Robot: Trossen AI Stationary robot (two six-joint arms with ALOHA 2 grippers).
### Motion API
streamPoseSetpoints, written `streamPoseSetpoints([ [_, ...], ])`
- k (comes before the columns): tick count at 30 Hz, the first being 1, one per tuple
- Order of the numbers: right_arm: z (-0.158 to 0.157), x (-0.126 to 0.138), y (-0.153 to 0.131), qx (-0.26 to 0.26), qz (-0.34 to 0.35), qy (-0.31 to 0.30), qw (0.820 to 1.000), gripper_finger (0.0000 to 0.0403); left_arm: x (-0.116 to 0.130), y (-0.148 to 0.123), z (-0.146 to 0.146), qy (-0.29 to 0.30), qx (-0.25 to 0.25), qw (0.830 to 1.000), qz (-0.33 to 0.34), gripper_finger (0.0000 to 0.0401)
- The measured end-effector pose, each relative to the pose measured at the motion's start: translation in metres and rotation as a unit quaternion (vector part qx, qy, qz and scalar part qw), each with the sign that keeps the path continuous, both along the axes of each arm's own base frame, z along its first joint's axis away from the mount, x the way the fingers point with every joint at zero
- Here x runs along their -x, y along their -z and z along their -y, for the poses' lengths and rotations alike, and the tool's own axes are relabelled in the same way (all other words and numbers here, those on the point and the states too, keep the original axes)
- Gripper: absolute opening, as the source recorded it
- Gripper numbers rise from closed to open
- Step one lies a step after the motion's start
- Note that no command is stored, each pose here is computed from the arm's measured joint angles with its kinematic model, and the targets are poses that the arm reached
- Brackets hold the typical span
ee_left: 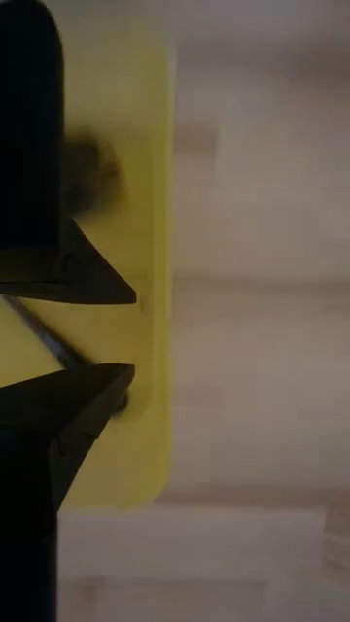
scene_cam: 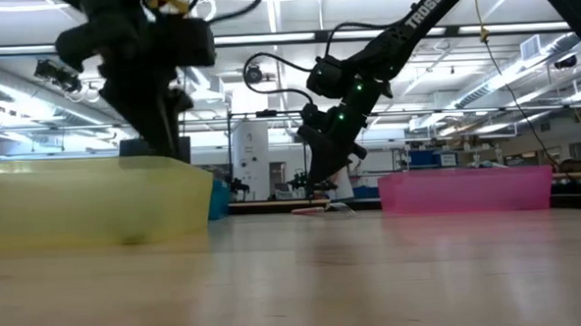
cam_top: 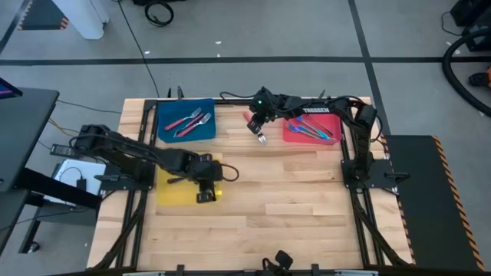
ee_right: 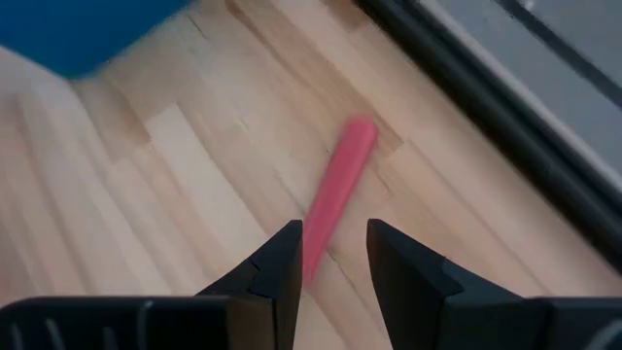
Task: Sort silverware by color (type)
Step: Put the pink fork into the blue bin
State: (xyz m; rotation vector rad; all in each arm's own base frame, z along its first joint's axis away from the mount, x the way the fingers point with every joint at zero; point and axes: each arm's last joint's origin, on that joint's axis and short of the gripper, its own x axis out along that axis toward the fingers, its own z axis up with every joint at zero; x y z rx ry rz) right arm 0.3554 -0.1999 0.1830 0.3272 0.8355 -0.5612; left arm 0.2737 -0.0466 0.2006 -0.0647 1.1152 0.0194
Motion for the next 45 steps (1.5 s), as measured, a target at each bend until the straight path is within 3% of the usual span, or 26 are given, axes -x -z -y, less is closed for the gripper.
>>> streamPoseSetpoints([
  [6,0.0,0.001,0.007,-0.01,-0.013,0.01,1.0,0.0126,0.014,-0.031,-0.031,-0.023,-0.099,0.994,-0.031,0.0109],
  [23,-0.017,-0.011,0.037,-0.023,-0.061,0.029,0.997,0.0125,0.063,-0.072,-0.127,-0.128,-0.156,0.979,-0.004,0.0109],
  [26,-0.016,-0.013,0.037,-0.007,-0.054,0.037,0.998,0.0125,0.067,-0.073,-0.135,-0.142,-0.158,0.977,-0.007,0.0109],
  [38,-0.012,-0.019,0.058,-0.02,-0.056,0.018,0.998,0.012,0.072,-0.073,-0.149,-0.159,-0.166,0.973,-0.007,0.0109],
  [45,-0.013,-0.017,0.051,0.001,-0.064,-0.004,0.998,0.0054,0.073,-0.073,-0.15,-0.156,-0.167,0.973,-0.009,0.0109],
])
